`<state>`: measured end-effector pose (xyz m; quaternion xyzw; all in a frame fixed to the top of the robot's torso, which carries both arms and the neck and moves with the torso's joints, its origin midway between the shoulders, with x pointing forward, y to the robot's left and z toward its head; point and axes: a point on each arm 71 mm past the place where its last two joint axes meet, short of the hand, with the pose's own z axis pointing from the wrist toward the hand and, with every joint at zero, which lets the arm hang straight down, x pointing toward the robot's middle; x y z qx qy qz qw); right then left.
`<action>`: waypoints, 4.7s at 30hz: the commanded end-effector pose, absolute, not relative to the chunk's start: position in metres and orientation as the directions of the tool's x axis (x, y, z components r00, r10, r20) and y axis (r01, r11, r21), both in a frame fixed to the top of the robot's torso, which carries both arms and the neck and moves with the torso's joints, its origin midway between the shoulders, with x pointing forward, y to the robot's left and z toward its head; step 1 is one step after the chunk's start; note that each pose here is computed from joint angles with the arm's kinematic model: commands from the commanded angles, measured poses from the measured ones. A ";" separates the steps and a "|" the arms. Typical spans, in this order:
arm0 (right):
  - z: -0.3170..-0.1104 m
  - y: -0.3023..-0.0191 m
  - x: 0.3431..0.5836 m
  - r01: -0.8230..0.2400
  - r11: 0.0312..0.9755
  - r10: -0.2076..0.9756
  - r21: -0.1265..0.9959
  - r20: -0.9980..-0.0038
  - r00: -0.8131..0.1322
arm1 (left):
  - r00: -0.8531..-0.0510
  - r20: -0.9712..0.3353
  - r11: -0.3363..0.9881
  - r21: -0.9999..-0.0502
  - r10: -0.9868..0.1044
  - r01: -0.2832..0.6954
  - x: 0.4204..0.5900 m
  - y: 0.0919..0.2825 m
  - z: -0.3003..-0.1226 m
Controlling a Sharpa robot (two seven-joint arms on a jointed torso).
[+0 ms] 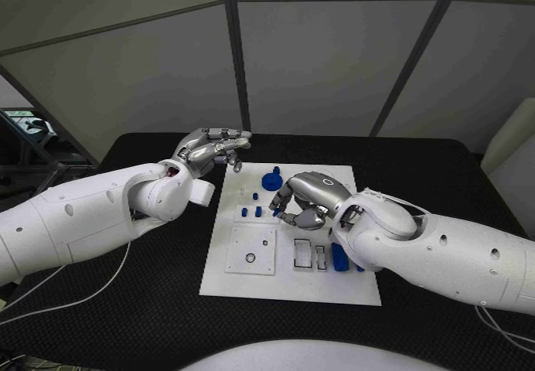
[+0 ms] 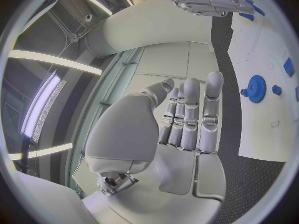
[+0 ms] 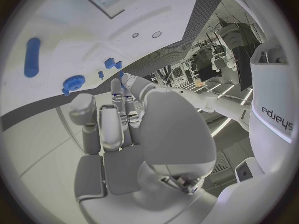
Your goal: Assemble the parts on the task board
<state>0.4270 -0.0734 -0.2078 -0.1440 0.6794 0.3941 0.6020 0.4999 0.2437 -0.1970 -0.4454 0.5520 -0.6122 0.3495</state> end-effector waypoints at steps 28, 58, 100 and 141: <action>-0.241 -0.049 0.418 -0.678 0.632 0.154 0.377 -0.918 -0.366 | -0.364 0.157 -0.136 -0.987 -0.918 -0.084 0.502 0.237 -0.196; -0.254 -0.048 0.419 -0.660 0.653 0.120 0.371 -0.911 -0.394 | -0.373 0.161 -0.140 -0.987 -0.914 -0.082 0.503 0.234 -0.197; -0.243 -0.057 0.418 -0.661 0.661 0.214 0.356 -0.933 -0.288 | -0.382 0.165 -0.142 -0.986 -0.909 -0.087 0.503 0.236 -0.197; -0.219 -0.154 0.454 -0.476 0.843 0.117 0.249 -0.950 -0.291 | -0.377 0.165 -0.139 -0.986 -0.911 -0.095 0.504 0.240 -0.201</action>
